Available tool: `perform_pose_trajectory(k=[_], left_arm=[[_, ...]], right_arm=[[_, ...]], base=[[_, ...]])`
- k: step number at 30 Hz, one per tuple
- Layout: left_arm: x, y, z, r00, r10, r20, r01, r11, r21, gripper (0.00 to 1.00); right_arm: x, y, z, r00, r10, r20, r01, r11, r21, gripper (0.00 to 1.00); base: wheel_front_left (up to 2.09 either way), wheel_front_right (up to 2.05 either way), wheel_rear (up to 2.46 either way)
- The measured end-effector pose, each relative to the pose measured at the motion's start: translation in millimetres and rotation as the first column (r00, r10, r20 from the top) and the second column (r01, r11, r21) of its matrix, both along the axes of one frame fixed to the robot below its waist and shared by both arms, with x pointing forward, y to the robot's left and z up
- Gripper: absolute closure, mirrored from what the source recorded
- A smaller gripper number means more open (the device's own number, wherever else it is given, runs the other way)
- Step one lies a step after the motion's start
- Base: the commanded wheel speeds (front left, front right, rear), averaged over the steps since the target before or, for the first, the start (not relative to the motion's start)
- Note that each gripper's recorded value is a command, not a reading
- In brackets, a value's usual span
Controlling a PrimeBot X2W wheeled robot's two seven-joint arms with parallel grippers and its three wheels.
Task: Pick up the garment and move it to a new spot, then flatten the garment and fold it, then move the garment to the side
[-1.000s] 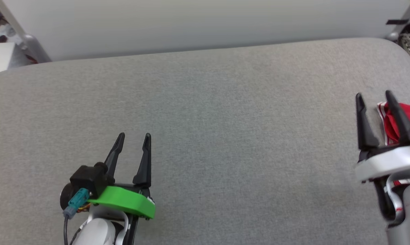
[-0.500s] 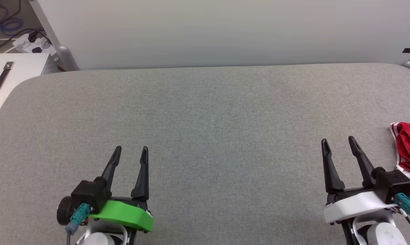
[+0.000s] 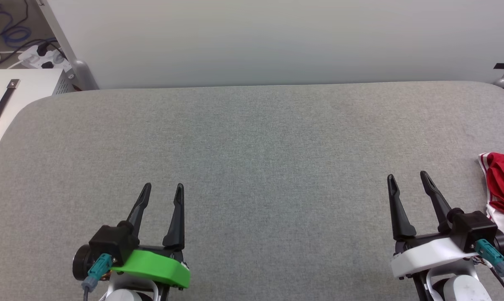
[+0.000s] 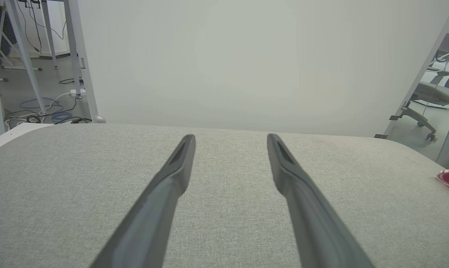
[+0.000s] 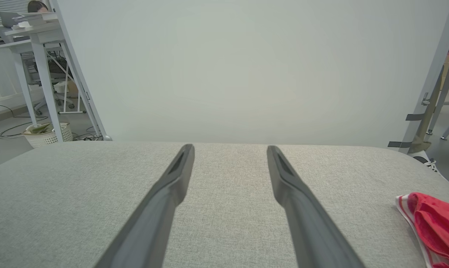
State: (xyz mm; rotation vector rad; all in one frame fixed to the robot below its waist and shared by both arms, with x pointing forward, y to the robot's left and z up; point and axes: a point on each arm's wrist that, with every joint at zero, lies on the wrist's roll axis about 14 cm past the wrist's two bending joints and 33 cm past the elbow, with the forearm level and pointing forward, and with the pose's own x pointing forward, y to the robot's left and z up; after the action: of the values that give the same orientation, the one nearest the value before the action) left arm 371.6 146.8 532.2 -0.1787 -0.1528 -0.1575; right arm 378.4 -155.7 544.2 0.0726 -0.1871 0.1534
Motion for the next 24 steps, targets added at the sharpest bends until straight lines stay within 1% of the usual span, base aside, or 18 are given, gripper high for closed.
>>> perform_pose_trajectory(k=[12,13,24], left_arm=[[0.6,-0.3,-1.3,1.0,-0.001,-0.003,0.001,1.0,-0.006,0.0],[1.0,-0.4,-1.6,1.0,-0.002,-0.004,0.002,1.0,-0.007,1.0],[1.2,-0.2,-2.5,1.0,-0.001,-0.012,0.001,1.0,-0.001,1.0]], right_arm=[[-0.8,4.0,-1.9,1.0,0.012,-0.003,-0.012,1.0,-0.002,0.0],[-0.5,4.7,-2.8,1.0,0.013,-0.005,-0.013,1.0,-0.002,1.0],[-0.2,3.7,-3.4,1.0,0.011,-0.013,-0.011,1.0,-0.006,1.0]], base=[[0.0,0.0,0.0],[0.0,0.0,0.0],[0.0,0.0,0.0]])
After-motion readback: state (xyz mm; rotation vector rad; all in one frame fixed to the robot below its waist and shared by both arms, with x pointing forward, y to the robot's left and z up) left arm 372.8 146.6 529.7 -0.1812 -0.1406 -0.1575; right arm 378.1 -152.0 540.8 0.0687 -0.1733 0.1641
